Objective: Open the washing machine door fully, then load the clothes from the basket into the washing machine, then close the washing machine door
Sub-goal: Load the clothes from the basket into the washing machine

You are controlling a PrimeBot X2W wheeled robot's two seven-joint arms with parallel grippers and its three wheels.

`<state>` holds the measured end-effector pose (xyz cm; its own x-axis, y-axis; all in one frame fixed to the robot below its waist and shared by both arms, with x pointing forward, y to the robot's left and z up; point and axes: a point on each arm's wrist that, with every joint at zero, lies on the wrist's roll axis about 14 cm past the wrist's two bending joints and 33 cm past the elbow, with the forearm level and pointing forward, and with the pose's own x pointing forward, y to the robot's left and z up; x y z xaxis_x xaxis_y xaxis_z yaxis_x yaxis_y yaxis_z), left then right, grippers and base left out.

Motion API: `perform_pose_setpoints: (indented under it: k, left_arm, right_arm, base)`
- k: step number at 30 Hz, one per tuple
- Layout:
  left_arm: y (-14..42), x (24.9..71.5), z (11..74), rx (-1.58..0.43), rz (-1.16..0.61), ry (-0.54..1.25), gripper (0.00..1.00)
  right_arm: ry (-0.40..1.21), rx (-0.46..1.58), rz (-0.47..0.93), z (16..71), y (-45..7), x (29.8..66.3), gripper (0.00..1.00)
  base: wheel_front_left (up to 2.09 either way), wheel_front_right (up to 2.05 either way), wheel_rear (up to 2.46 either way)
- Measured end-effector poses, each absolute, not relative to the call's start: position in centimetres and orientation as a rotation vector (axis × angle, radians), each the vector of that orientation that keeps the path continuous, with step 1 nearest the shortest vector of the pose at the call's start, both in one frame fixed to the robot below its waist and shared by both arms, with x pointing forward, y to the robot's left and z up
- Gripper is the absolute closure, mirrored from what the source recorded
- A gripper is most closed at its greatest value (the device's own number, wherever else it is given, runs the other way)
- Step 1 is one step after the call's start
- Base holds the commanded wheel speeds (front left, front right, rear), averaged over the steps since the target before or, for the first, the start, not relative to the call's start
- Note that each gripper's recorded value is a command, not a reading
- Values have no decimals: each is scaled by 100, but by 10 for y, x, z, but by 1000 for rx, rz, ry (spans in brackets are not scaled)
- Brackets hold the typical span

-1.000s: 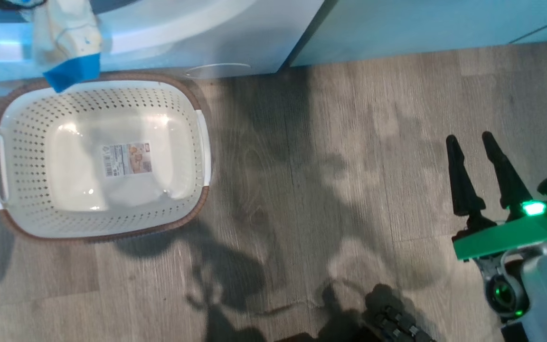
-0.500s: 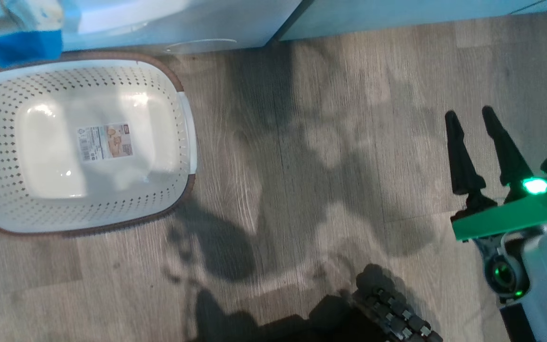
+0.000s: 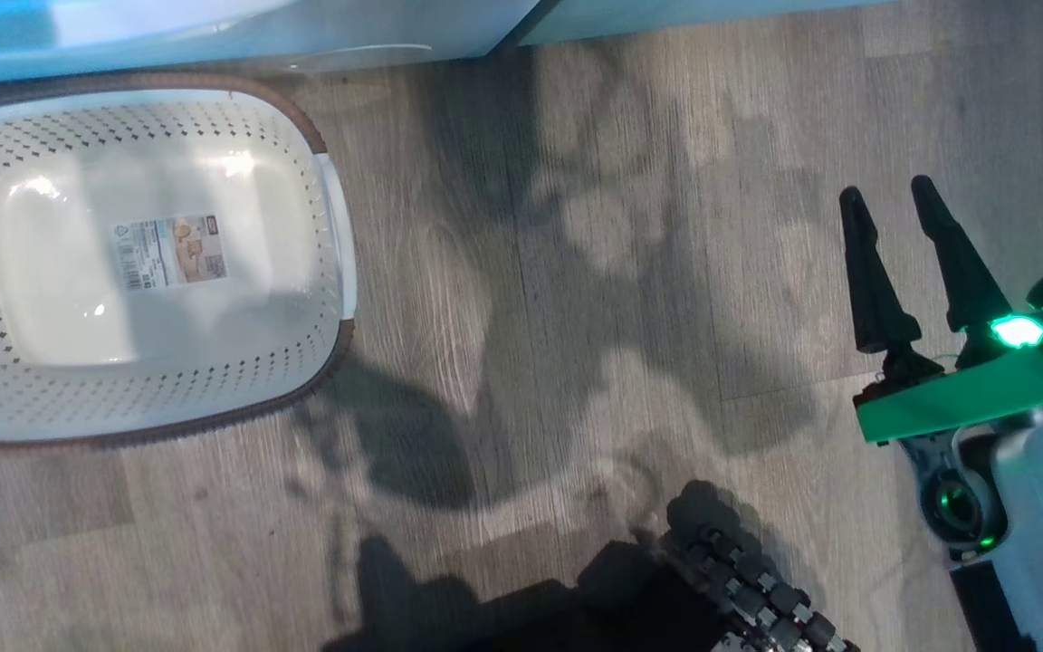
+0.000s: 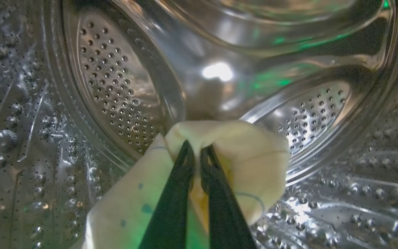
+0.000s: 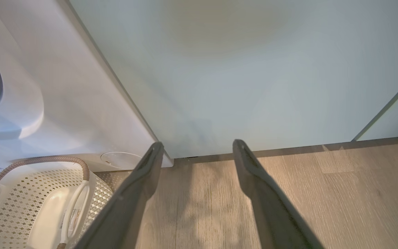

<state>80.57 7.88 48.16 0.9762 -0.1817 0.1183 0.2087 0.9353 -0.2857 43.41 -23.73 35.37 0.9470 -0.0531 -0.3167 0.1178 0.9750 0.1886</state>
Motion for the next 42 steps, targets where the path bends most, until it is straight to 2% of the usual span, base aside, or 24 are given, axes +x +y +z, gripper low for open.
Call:
perform_pose_setpoints:
  k: [13, 19, 26, 27, 29, 30, 31, 42]
  left_arm:
    - [104, 813, 520, -427, -149, -262, 100]
    - [98, 810, 493, -388, -158, -183, 100]
    - [82, 799, 436, -287, -198, 1, 100]
    - [81, 798, 432, -275, -201, 25, 81]
    - [79, 795, 423, -241, -212, 63, 57]
    - [79, 794, 418, -231, -214, 89, 32]
    - [78, 792, 414, -223, -217, 114, 0]
    - [73, 777, 419, -166, -248, 189, 0]
  right_arm:
    - [336, 215, -88, 344, -234, 435, 0]
    - [321, 219, -82, 348, -233, 440, 0]
    - [318, 222, -78, 349, -231, 441, 0]
    - [316, 222, -77, 349, -231, 441, 0]
    - [314, 223, -76, 350, -231, 441, 0]
    - [312, 223, -76, 351, -231, 441, 0]
    - [309, 224, -76, 352, -231, 442, 0]
    - [264, 229, -73, 371, -231, 442, 0]
  base:
    - [0, 0, 0]
    - [0, 0, 0]
    - [0, 0, 0]
    - [0, 0, 0]
    - [0, 0, 0]
    - [0, 0, 0]
    - [0, 0, 0]
    - [0, 0, 0]
